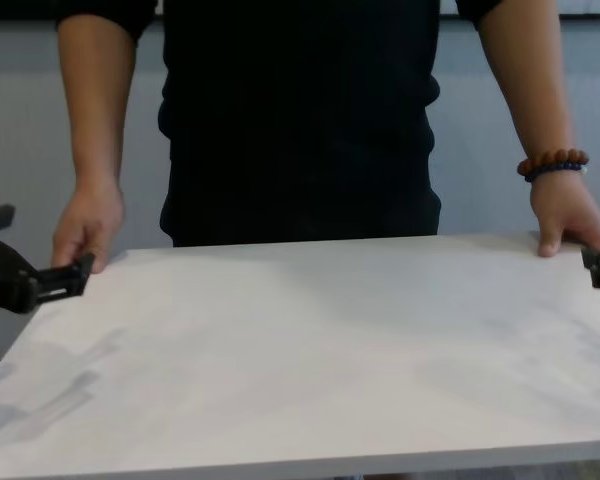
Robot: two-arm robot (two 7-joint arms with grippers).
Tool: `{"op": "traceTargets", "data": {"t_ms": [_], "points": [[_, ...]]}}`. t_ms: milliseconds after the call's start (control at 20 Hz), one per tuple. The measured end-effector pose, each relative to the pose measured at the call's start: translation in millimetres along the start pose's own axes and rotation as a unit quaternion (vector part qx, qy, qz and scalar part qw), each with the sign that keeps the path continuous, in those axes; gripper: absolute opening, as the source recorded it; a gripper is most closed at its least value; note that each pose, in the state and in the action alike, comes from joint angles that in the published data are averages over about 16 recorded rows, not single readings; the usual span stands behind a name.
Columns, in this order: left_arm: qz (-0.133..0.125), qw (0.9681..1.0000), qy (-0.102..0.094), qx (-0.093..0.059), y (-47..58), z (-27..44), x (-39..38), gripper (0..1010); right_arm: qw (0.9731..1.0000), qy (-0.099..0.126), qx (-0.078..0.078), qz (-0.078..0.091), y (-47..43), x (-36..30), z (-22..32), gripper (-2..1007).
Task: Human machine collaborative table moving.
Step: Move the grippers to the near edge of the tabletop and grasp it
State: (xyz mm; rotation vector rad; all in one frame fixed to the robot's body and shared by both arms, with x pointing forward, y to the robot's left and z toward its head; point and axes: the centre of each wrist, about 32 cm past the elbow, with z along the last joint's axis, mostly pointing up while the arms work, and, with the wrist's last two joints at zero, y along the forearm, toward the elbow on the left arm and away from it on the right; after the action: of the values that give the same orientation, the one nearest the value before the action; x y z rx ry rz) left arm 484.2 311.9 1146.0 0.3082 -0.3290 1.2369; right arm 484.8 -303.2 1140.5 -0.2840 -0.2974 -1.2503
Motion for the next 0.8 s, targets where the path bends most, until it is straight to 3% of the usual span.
{"op": "traceTargets", "data": {"t_ms": [200, 400, 800], "points": [[-0.001, 1.0000, -0.009, -0.004, 8.5, 2.3, 3.5, 1002, 1.0000, 0.002, 0.006, -0.001, -4.7, -7.1, 4.0, 1005], [-0.003, 0.9998, -0.017, -0.006, 23.3, 3.5, 8.6, 1002, 1.0000, 0.001, 0.009, -0.002, -13.5, -16.5, 10.3, 1005], [-0.004, 0.9998, -0.021, 0.002, 67.7, -0.3, 22.5, 1001, 1.0000, -0.004, 0.001, 0.005, -47.3, -40.5, 26.2, 1005]]}}
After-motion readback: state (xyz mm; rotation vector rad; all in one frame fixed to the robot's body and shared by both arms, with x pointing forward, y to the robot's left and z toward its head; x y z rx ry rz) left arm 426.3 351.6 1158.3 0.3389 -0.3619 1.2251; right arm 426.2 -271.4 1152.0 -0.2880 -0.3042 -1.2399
